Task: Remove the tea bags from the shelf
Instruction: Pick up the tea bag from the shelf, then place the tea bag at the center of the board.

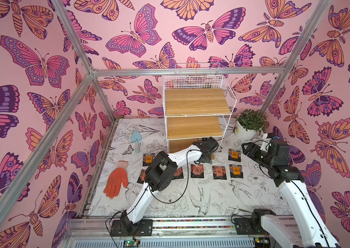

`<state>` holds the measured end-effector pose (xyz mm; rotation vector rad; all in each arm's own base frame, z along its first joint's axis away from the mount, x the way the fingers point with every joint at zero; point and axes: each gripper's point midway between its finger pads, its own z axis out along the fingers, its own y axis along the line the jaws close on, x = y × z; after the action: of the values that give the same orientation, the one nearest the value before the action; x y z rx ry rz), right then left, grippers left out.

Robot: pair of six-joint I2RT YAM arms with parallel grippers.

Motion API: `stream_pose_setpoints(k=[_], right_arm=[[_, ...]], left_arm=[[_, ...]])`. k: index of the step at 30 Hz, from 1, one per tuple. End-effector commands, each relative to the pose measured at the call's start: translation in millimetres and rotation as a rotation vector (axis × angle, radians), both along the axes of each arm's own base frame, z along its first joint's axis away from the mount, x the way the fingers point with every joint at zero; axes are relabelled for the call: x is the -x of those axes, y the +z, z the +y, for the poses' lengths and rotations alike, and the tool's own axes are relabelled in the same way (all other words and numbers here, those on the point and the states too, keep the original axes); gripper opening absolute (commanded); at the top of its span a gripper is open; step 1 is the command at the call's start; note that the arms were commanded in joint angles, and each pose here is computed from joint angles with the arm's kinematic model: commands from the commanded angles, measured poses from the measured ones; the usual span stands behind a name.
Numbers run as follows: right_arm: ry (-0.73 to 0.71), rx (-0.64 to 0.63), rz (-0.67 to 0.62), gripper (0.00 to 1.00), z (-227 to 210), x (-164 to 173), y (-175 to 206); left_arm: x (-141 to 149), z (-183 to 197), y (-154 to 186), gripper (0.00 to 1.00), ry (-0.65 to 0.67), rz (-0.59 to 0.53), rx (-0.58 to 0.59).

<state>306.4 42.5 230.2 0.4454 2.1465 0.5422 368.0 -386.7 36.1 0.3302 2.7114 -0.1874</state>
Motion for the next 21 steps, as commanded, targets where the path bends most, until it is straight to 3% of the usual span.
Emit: stream_pose_setpoints(k=[1,7,14,21], right_arm=[[0.007,-0.014,0.011,0.79,1.2,3.5,-3.9],[0.011,-0.029,0.018,0.79,3.0,11.2,-8.3],[0.021,-0.066,0.032,0.79,7.6,19.3,-19.8],[0.089,-0.139,0.052,0.79,23.7,17.2,-28.8]], left_arm=[[14.6,18.5,13.0,0.00,0.014,0.056,0.000],[31.2,34.0,26.3,0.00,0.021,0.057,0.002],[72.0,56.2,50.2,0.00,0.037,0.055,0.001],[145.5,110.3,45.2,0.00,0.136,0.143,-0.144]])
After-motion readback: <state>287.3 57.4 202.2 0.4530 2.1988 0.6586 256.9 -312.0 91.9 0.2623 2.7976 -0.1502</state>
